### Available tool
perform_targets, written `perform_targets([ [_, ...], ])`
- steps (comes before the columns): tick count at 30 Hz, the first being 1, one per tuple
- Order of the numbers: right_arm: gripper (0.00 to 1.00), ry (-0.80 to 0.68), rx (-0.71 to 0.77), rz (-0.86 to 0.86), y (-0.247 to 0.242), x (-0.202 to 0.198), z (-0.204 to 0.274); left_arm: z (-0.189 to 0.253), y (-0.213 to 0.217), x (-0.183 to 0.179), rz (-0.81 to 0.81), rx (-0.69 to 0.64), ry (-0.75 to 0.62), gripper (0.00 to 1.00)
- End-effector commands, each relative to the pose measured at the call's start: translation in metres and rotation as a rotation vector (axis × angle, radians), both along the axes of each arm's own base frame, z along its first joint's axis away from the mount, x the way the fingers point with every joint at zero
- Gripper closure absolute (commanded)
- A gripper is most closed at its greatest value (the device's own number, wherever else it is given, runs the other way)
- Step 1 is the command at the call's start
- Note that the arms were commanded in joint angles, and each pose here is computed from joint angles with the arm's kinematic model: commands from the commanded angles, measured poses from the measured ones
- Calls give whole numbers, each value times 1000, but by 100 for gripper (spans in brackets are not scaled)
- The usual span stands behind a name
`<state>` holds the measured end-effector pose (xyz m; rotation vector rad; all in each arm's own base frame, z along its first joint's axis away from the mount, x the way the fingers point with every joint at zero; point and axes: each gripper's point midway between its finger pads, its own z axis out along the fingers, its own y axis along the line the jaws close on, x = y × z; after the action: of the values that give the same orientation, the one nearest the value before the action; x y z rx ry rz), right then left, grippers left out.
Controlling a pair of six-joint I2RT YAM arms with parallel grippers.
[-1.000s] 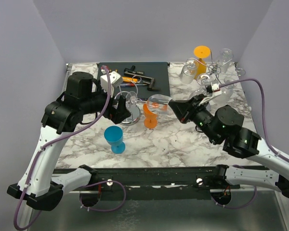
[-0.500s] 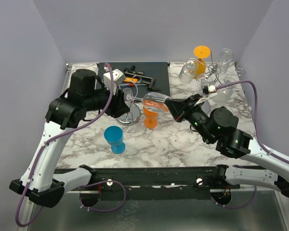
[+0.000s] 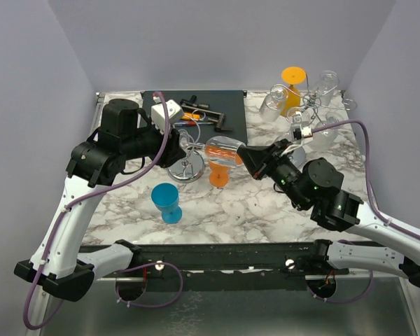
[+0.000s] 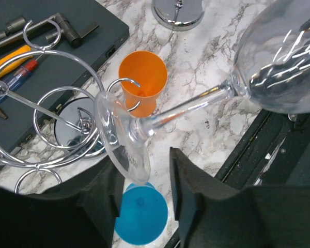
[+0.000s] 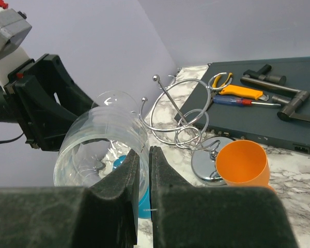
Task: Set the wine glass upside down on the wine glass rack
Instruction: Turn the wine glass upside down at the wine rack.
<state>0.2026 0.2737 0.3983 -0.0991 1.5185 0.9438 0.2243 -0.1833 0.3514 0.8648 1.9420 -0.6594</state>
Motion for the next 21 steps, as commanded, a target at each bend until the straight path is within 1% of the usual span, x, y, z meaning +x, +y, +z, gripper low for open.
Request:
perform_targets([
  [1, 100, -16, 72, 61, 8, -9, 12, 12, -4, 3, -21, -19, -61, 52],
  [3, 100, -16, 74, 63, 8, -9, 12, 12, -4, 4, -20, -22, -61, 51],
  [4, 100, -15, 75, 63, 8, -9, 11, 12, -4, 3, -23, -23, -61, 53],
  [5, 100, -17, 78, 64, 7, -10, 12, 12, -5, 2, -35, -24, -61, 60],
  [7, 100, -19, 82, 61, 5, -10, 12, 13, -6, -2, -55, -26, -68, 79],
  [9, 100, -18, 77, 65, 5, -11, 10, 15, -6, -3, -64, -25, -80, 91],
  [10, 99, -15, 73, 66, 6, -11, 9, 17, -5, -3, -65, -21, -89, 95],
  [11, 96, -11, 67, 67, 7, -11, 7, 19, -4, -3, -65, -15, -102, 99],
  [15, 77, 9, 34, 73, 11, -10, -2, 33, 6, 8, -38, 44, -208, 100],
  [17, 65, 26, 15, 79, 13, -10, -8, 45, 14, 14, -24, 85, -289, 100],
  [19, 59, 43, -3, 79, 13, -10, -15, 56, 21, 19, -13, 130, -366, 100],
  [21, 56, 57, -15, 78, 13, -10, -21, 67, 28, 23, 0, 165, -429, 100],
])
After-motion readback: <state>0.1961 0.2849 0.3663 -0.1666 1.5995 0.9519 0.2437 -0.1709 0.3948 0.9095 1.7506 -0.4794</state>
